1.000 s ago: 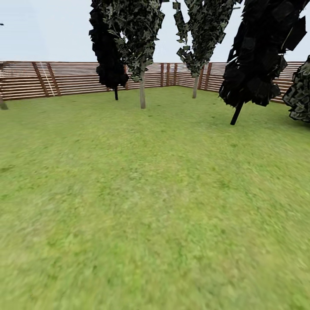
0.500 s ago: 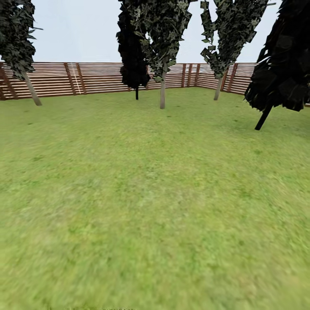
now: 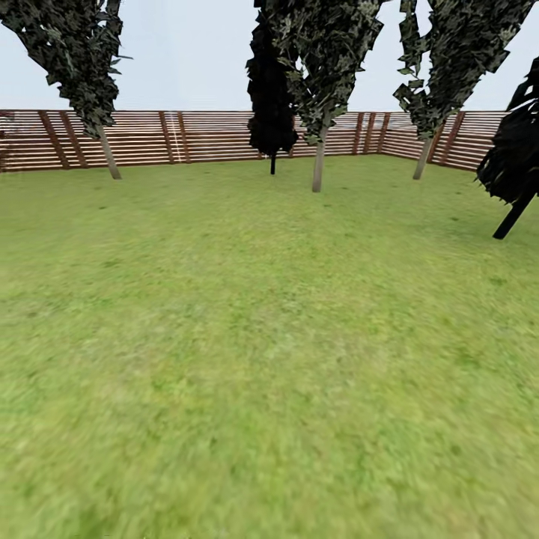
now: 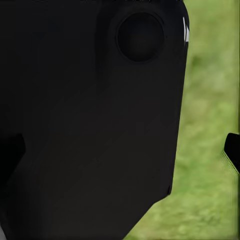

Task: Take the three Easter eggs out of the wicker basket on the lawn in the garden, then place them on the lawn next to a single tree (choose any tree) so that all three eggs are next to the same tree and none are left in the basket.

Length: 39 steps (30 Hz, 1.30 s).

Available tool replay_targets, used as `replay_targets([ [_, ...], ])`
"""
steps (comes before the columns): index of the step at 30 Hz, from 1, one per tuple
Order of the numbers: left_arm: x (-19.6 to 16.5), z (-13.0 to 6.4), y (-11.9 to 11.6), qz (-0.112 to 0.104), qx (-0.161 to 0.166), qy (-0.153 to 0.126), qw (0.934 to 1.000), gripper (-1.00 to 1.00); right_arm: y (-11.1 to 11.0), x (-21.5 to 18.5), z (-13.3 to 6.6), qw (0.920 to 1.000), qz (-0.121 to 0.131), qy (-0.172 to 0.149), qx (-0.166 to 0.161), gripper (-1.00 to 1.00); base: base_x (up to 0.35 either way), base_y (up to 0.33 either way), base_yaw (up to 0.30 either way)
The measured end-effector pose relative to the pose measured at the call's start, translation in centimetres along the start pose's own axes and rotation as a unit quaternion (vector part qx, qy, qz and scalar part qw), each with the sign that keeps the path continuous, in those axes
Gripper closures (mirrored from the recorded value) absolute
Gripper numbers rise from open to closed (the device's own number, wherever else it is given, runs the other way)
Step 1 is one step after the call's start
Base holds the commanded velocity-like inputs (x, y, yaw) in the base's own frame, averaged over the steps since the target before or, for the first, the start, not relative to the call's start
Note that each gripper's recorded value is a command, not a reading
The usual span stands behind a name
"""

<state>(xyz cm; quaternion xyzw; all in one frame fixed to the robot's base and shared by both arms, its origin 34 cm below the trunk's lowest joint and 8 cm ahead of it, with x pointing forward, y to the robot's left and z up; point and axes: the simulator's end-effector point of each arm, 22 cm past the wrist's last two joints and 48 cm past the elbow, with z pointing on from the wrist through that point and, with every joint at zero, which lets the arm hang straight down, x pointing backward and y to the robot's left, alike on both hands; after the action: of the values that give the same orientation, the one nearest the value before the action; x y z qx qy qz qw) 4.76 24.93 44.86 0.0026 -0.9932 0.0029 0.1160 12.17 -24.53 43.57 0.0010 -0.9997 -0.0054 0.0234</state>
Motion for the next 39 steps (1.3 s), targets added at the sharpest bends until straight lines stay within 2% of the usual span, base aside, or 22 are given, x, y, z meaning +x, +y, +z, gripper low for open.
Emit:
replay_targets([
  [13, -0.18, 0.00, -0.03, 0.000, 0.000, -0.002, 1.0000, -1.00, 0.00, -0.18, 0.00, 1.0000, 0.000, -0.002, 0.000, -1.00, 0.000, 0.000, 0.292],
  [22, -0.22, 0.00, -0.03, 0.000, 0.000, -0.003, 1.0000, -1.00, -0.21, -0.28, 0.00, 1.0000, 0.000, -0.003, 0.001, -1.00, 0.000, 0.000, 0.105],
  [39, -0.22, 0.00, -0.03, 0.000, 0.000, -0.003, 1.0000, -1.00, -0.05, -0.28, 0.00, 1.0000, 0.000, -0.003, 0.000, -1.00, 0.000, 0.000, 0.280],
])
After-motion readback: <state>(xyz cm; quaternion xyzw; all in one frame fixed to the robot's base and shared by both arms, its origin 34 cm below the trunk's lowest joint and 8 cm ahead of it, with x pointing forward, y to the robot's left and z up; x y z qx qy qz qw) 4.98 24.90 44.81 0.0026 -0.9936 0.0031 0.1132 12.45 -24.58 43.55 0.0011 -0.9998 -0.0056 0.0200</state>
